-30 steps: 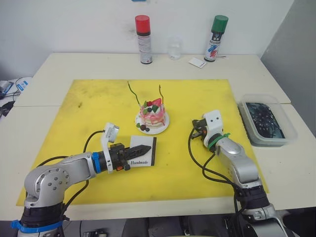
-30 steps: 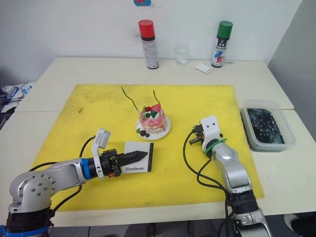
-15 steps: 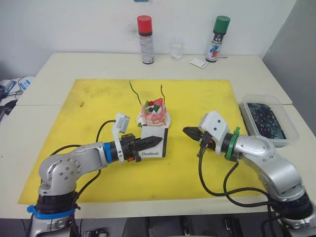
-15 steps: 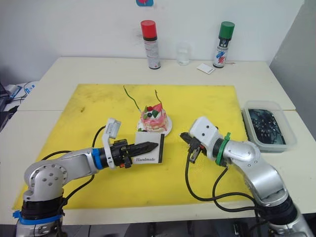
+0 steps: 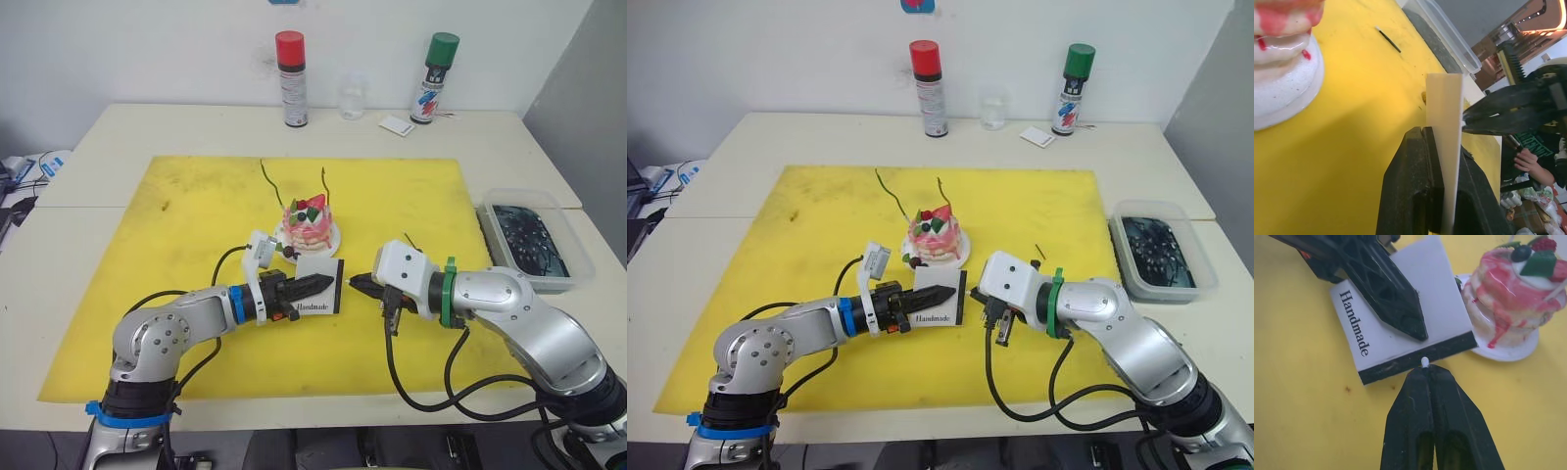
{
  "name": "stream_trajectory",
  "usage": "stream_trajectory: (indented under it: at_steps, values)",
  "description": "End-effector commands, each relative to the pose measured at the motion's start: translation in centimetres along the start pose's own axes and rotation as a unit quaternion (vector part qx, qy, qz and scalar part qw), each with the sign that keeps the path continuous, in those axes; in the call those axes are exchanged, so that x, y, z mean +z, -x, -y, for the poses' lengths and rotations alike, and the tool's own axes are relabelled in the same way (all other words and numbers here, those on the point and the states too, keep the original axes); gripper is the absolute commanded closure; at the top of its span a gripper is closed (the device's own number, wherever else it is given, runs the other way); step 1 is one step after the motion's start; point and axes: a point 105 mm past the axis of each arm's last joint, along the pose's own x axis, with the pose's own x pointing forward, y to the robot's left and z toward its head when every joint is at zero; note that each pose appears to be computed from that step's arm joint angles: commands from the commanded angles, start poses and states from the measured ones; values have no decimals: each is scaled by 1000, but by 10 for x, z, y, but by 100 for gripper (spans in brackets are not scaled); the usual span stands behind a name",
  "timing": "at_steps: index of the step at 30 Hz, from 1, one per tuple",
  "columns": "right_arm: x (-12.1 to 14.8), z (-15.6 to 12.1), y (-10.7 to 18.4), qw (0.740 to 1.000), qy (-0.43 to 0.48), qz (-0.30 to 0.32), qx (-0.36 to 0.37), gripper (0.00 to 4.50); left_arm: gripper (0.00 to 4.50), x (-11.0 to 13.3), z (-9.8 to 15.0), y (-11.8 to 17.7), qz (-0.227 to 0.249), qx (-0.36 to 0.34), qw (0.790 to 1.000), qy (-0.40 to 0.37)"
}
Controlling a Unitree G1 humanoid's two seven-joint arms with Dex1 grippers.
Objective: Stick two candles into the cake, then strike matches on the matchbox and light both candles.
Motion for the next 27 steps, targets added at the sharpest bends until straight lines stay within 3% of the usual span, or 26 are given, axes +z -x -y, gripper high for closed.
stream_trajectory:
  at_steps: [1, 27]
  values:
    - [11, 3, -2, 999, 30, 17, -7, 445, 450, 6, 6, -1, 13, -8, 1000, -18]
    - [1, 7, -18, 998, 63, 7, 3, 445, 450, 12, 16, 1, 29, -36, 999, -27]
